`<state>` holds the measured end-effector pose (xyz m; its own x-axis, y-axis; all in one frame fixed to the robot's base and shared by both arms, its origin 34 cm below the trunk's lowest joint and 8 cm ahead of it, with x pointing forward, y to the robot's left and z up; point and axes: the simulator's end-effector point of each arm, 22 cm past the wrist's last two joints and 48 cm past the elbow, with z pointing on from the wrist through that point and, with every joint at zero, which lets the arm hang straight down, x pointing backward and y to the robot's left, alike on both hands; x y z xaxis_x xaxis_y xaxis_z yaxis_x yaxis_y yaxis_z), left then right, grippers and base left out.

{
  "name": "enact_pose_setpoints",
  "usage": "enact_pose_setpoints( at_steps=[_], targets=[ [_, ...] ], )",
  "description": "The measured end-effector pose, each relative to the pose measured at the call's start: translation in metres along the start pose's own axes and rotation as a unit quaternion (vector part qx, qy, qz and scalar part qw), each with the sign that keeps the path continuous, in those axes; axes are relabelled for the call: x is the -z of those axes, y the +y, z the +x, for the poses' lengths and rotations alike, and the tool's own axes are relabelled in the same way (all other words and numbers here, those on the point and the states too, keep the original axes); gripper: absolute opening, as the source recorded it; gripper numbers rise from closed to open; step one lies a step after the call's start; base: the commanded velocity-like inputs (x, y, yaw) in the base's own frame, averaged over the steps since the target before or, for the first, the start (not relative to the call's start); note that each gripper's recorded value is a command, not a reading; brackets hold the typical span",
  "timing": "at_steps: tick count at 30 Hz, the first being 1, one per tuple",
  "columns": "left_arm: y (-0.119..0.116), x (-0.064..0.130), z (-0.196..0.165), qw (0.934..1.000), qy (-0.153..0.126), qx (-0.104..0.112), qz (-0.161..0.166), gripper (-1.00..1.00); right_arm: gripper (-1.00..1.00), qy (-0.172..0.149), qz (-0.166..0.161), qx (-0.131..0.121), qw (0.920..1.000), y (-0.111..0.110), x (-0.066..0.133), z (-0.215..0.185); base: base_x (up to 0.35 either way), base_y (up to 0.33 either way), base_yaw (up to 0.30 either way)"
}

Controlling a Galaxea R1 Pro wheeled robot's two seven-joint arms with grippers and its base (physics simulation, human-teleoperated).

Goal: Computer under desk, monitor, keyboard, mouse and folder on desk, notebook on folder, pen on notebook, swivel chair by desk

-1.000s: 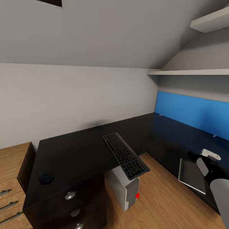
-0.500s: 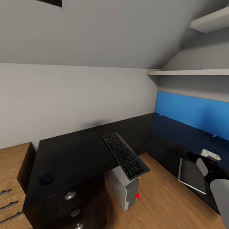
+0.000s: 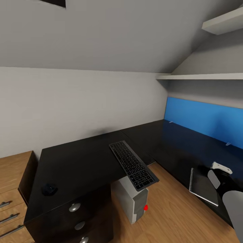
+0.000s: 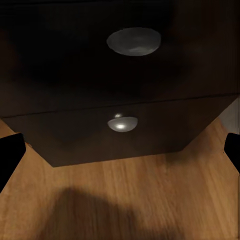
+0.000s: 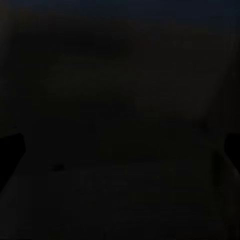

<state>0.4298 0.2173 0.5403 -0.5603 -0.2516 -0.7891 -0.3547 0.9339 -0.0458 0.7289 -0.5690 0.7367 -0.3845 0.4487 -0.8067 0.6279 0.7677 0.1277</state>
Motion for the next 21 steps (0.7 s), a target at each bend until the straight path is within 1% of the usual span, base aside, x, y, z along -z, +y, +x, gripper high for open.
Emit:
enact_pose_setpoints(
  at_steps=[2,3,7,21],
  targets=[
    [-0.0013,0.0004,-0.0018,1.0,-0.001,0.002,0.001,1.0,1.0,0.006,0.001,0.001,1.0,-0.0008,-0.0004,0.0038,0.0,0.0,0.0],
    [-0.0021,-0.0001,-0.0013,1.0,-0.002,0.004,0.002,1.0,1.0,0.006,0.003,0.01,0.9999,-0.0021,-0.0011,0.0048,0.0,0.0,0.0],
    [-0.002,-0.004,0.0049,1.0,-0.003,0.004,0.003,1.0,1.0,-0.003,0.001,0.008,1.0,-0.0022,-0.0031,0.003,0.0,0.0,0.0],
    [0.0003,-0.005,0.0057,1.0,-0.002,0.004,0.001,1.0,1.0,-0.003,0.0,0.008,1.0,-0.0016,-0.0032,0.003,-0.004,0.0,0.0]
  ],
)
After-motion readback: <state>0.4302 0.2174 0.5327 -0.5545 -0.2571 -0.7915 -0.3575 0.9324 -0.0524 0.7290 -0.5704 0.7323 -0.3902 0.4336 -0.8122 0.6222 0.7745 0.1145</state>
